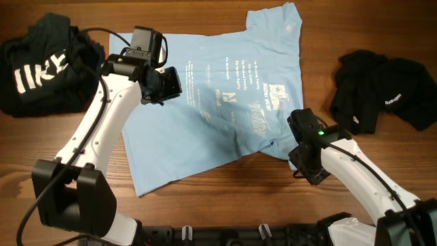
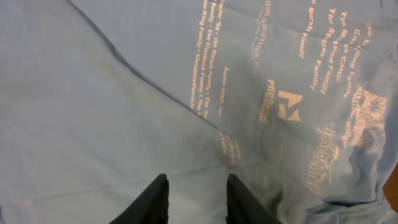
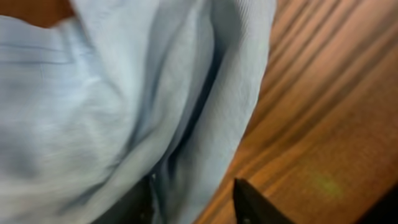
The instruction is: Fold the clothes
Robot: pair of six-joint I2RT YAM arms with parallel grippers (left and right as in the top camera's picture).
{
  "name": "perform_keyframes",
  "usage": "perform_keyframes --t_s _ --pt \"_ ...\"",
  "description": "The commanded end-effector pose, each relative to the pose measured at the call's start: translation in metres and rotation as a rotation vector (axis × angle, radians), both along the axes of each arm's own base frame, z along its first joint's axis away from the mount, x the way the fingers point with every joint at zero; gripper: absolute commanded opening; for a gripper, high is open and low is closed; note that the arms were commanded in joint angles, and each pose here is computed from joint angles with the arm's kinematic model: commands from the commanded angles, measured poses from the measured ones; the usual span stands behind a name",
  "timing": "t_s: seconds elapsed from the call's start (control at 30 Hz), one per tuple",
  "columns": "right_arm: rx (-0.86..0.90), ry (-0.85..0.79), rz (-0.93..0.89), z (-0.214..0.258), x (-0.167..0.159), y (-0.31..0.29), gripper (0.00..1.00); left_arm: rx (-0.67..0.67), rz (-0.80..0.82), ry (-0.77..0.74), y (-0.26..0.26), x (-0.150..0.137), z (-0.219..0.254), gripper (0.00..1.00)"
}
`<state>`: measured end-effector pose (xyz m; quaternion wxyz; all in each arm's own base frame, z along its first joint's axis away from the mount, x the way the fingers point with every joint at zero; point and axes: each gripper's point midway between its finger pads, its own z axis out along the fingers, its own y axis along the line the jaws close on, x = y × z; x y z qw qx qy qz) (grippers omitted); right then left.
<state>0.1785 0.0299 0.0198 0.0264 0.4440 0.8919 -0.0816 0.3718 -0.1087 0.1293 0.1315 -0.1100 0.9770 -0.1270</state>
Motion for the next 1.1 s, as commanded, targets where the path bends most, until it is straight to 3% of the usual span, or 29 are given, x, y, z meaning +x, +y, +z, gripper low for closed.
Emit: perform_keyframes --t_s 0.0,0.1,0.3,0.43,0.5,0.53,0.63,1.07 --pt "-0.037 0.017 -0.03 0.001 -0.005 -0.005 0.3 0.011 0.003 -0.025 0.002 0.001 0.004 0.31" --pt "-0.048 0.05 -0.028 0.006 -0.014 -0.008 0.04 0.009 0.006 -0.032 0.001 0.003 0.005 0.32" --pt "-0.056 0.081 -0.006 0.028 -0.028 -0.013 0.04 0.007 0.006 -0.039 0.001 0.005 0.005 0.33" --pt "-0.027 -0.005 -0.002 0.037 -0.02 -0.01 0.04 0.007 0.006 -0.039 0.001 0.005 0.005 0.34" --pt "-0.003 -0.05 0.022 0.038 -0.01 -0.005 0.14 0.006 0.006 -0.042 0.001 0.005 0.006 0.34" --pt "0.025 -0.069 0.044 0.037 -0.004 0.0 0.24 0.006 0.006 -0.043 0.001 0.006 0.006 0.34" --pt "0.095 -0.084 0.102 0.029 0.005 0.014 0.43 0.006 0.006 -0.043 0.001 0.006 0.006 0.34" --pt "0.097 0.013 0.154 0.005 0.003 0.018 0.47 0.007 0.006 -0.043 0.001 0.006 0.006 0.36"
